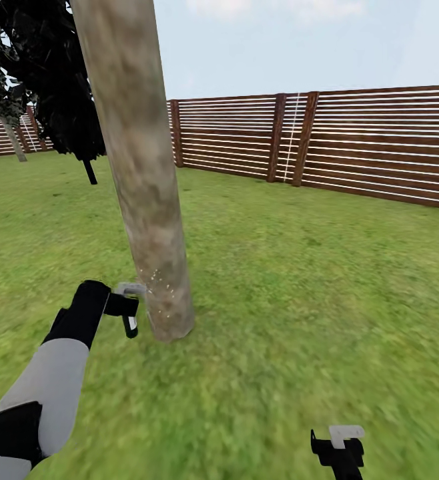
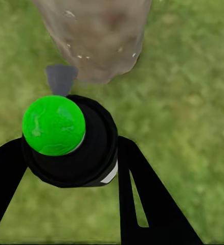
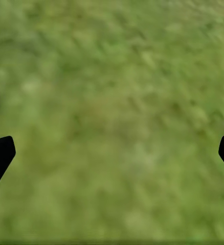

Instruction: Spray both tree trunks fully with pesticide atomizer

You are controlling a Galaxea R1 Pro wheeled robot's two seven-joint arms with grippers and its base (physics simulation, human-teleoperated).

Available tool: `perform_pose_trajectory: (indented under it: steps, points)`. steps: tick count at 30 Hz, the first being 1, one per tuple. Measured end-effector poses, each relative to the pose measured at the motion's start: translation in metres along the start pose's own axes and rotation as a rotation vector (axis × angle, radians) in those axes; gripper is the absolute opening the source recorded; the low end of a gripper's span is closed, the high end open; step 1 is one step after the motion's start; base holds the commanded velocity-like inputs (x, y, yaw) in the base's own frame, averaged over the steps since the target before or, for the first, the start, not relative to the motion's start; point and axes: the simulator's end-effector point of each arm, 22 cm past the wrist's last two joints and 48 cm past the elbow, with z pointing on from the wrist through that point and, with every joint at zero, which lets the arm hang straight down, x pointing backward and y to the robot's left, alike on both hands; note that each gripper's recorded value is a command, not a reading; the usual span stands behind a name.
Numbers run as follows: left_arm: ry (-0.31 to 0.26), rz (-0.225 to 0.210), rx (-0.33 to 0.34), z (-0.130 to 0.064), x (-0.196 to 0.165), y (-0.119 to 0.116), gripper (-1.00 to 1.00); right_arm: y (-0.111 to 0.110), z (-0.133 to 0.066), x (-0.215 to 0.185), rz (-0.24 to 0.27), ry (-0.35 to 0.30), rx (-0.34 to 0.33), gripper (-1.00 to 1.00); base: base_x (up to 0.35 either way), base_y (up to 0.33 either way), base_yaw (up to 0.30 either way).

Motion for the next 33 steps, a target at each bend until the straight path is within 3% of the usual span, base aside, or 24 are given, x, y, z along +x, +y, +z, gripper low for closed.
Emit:
perform_pose_trajectory:
  steps: [5, 13, 18, 19, 21, 23, 26, 33]
  points:
    - [0.082, -0.01, 0.016, 0.022, 0.057, -0.006, -1.0, 0.0, 0.0, 0.0, 0.0, 0.0, 0.0, 1.0, 0.119, 0.033, 0.0]
    - [0.089, 0.019, 0.017, 0.035, 0.091, -0.005, -1.0, 0.001, 0.0, -0.001, 0.0, -0.002, -0.003, 1.0, 0.323, 0.132, 0.053]
    - [0.108, 0.046, -0.018, 0.068, 0.13, -0.019, -1.0, 0.002, 0.0, -0.001, 0.0, -0.001, -0.003, 1.0, 0.052, 0.019, 0.26]
    - [0.091, 0.037, -0.025, 0.072, 0.129, -0.023, -1.0, 0.001, 0.0, -0.001, 0.0, -0.001, -0.002, 1.0, 0.003, 0.001, 0.102]
    - [0.051, -0.043, -0.054, 0.075, 0.124, -0.023, -1.0, 0.001, 0.0, -0.001, 0.0, -0.001, -0.002, 1.0, 0.001, 0.0, 0.032]
    - [0.046, -0.094, -0.048, 0.078, 0.126, -0.026, -1.0, 0.0, 0.0, -0.001, 0.001, -0.001, 0.0, 1.0, 0.0, 0.0, 0.009]
    - [0.037, -0.09, -0.024, 0.09, 0.141, -0.038, -1.0, -0.001, 0.0, -0.001, 0.0, -0.003, 0.002, 1.0, 0.087, -0.108, 0.001]
    - [0.016, -0.077, -0.017, 0.093, 0.142, -0.043, -1.0, -0.001, 0.0, -0.001, 0.001, -0.003, 0.003, 1.0, 0.155, -0.225, 0.0]
